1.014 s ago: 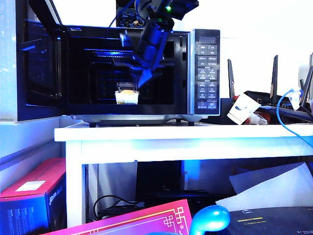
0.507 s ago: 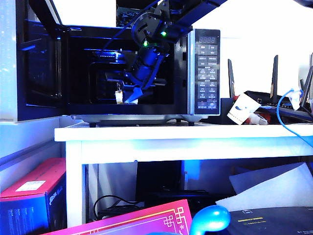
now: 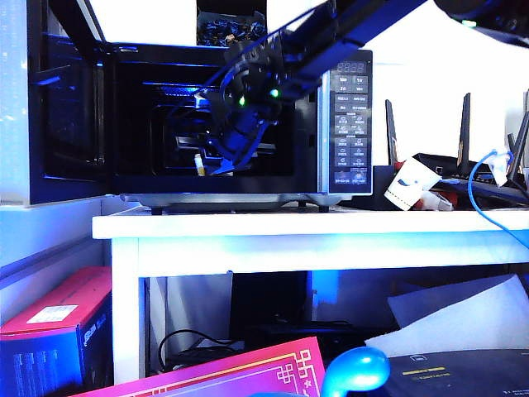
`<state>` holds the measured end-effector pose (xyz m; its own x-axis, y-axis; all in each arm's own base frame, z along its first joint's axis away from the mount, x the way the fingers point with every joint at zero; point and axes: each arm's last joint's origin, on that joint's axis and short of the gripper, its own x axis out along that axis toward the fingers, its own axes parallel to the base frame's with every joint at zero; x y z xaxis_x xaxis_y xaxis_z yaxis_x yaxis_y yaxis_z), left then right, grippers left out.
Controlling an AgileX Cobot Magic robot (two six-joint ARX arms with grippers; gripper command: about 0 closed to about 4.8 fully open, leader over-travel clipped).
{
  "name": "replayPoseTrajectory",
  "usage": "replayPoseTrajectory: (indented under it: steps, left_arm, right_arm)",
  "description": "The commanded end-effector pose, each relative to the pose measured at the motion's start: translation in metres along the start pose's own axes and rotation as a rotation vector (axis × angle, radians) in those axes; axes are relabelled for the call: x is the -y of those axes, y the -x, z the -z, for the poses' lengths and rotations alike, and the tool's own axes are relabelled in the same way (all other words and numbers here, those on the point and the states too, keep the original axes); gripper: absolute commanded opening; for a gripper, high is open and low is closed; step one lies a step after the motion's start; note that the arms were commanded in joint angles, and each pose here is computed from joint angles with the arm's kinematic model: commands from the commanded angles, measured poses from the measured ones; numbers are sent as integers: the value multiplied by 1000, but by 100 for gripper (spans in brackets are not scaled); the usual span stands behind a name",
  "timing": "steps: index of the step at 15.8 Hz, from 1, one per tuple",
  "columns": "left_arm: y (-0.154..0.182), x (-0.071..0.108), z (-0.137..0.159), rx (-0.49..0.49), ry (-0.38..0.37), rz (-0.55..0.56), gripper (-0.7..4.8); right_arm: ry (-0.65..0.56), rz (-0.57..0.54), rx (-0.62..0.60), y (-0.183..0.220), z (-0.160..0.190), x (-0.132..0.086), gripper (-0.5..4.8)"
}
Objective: Open the microwave door, place the box of snacks from the top of the microwave inside, then close the microwave door.
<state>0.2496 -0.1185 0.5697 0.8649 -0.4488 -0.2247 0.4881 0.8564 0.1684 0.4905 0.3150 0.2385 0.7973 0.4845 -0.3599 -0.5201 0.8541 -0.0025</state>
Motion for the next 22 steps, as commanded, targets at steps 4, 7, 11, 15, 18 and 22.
replayPoseTrajectory:
  steps: [4, 7, 11, 15, 18, 22]
  left_arm:
    - [9, 1, 0, -10, 15, 3, -6]
    - [23, 1, -3, 7, 18, 0, -6]
    - [96, 2, -8, 78, 15, -13, -6]
    - [211, 8, 9, 132, 25, -84, -7]
    - [297, 15, 29, 291, 86, -100, -7]
    - [365, 22, 55, 436, 128, -129, -7]
  right_arm:
    - [-11, 50, 137, 1, -14, 10, 71]
    - [-4, 1, -29, 20, -19, 6, 71]
    - [1, -23, -66, 106, -86, 3, -5]
    - [13, -23, 224, 282, -186, 6, -5]
    - [14, -19, 375, 407, -209, 9, -5]
    - [13, -22, 563, 553, -200, 12, -5]
